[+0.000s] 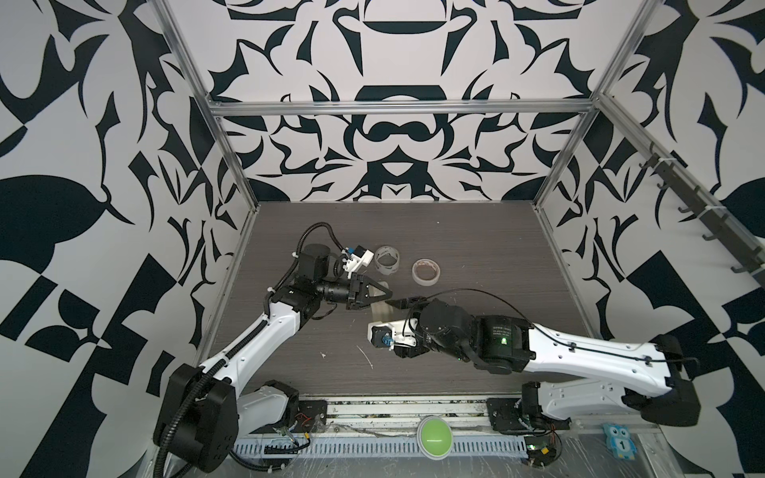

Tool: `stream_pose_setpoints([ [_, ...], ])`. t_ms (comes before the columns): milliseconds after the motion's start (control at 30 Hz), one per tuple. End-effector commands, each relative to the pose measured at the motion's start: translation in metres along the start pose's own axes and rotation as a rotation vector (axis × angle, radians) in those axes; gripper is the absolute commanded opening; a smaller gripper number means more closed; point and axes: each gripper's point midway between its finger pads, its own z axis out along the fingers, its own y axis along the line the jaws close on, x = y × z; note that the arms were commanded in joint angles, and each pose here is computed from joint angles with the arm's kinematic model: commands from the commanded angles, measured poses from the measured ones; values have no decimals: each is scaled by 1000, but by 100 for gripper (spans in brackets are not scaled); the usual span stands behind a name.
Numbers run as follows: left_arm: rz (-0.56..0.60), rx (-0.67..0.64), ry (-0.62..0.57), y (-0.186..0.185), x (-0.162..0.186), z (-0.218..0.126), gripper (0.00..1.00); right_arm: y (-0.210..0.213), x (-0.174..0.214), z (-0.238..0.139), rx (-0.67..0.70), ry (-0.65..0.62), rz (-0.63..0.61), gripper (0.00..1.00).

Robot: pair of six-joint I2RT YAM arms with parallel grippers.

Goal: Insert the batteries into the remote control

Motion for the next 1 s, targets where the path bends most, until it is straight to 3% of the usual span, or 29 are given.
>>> stream_pose_setpoints([
  [0,37,32,20,-13,4,-1,0,-7,-2,2,30,9,4,72],
  [967,30,29,21,-11,2,0,0,-23,-10,-9,104,-28,0,70],
])
